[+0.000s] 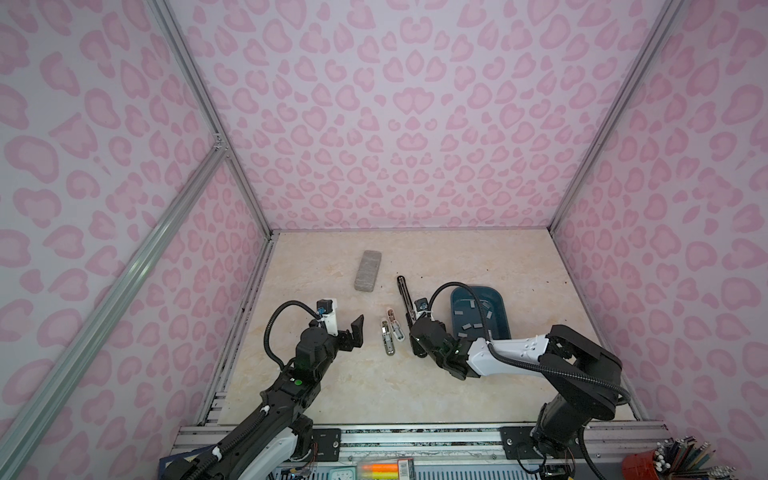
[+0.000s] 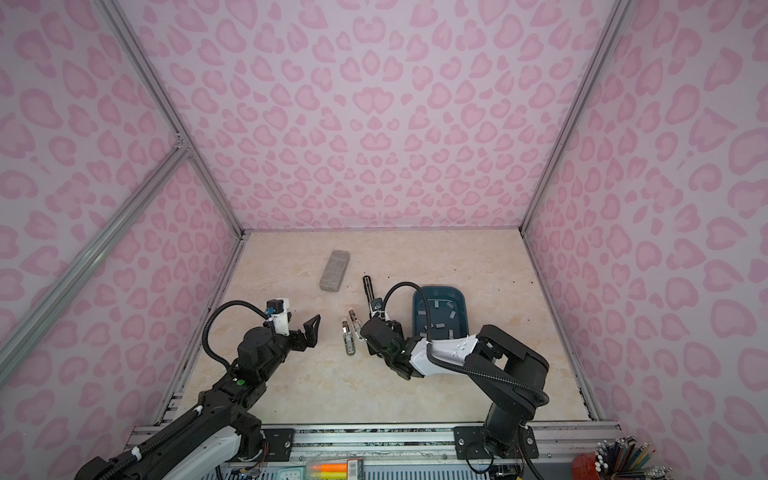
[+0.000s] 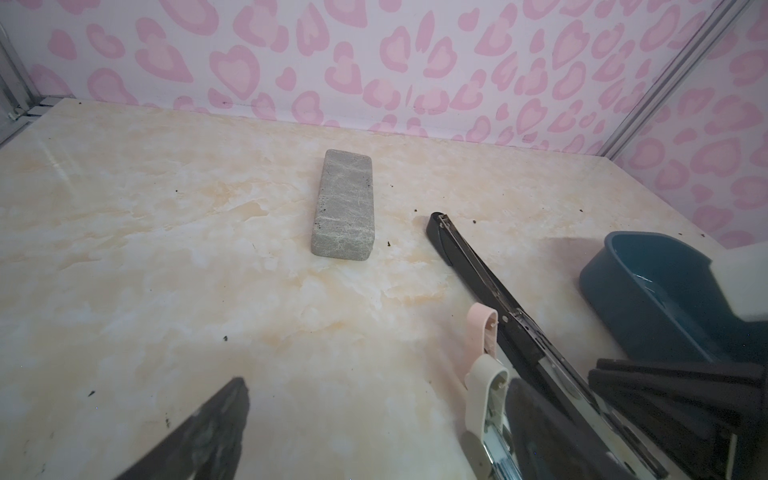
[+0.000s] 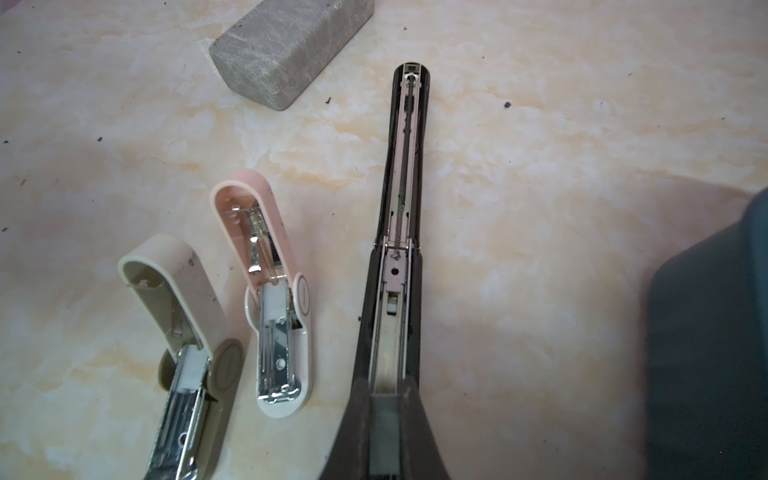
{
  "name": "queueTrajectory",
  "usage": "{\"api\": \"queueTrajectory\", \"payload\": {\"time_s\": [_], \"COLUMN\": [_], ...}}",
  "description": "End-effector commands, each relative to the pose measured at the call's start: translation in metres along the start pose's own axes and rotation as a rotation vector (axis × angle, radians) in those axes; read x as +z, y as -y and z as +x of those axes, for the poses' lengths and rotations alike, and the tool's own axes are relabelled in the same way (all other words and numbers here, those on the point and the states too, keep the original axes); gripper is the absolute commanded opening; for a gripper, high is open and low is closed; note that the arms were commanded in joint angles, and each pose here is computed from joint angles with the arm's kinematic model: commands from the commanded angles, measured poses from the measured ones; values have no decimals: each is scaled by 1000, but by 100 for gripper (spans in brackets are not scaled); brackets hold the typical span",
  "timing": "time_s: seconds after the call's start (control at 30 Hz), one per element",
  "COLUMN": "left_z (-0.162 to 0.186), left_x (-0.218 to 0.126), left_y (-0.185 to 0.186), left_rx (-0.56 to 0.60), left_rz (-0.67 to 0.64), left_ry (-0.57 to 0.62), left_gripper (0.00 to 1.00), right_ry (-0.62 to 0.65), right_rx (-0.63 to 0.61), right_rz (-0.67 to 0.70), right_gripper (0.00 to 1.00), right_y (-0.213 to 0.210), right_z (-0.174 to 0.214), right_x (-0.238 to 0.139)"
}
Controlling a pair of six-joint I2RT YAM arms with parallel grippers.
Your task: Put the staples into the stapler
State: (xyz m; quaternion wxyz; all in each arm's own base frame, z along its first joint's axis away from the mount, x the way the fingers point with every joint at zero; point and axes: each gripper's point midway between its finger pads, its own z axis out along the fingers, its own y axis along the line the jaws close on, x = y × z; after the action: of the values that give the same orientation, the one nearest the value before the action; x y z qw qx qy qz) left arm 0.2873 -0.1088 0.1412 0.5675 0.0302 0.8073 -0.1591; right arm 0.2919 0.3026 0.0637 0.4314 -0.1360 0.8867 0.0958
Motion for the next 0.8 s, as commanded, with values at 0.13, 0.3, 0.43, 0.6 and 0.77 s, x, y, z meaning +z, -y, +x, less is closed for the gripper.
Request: {"api": "queueTrajectory", "payload": {"time_s": [0.13, 0.3, 0.43, 0.6, 0.77], "left_z": [-11, -10, -10, -10, -10], "left_x": [0, 0, 0, 0, 0], "left_y": [4, 4, 4, 4, 4], "left_rx": [-10, -8, -8, -8, -8], "left_rz": [17, 17, 19, 21, 20], "left_ry": [37, 35, 34, 32, 34], "left_gripper": [97, 97, 97, 97, 97], "right_ry": [13, 18, 18, 18, 10], "right_rx": [24, 26, 25, 22, 21], "right_rz": [-6, -7, -11, -13, -12], "right_gripper": [5, 5, 6, 5, 6], "right_y": [-1, -1, -2, -3, -4], "right_z": [-2, -3, -3, -4, -1], "right_x": [1, -1, -2, -2, 0]}}
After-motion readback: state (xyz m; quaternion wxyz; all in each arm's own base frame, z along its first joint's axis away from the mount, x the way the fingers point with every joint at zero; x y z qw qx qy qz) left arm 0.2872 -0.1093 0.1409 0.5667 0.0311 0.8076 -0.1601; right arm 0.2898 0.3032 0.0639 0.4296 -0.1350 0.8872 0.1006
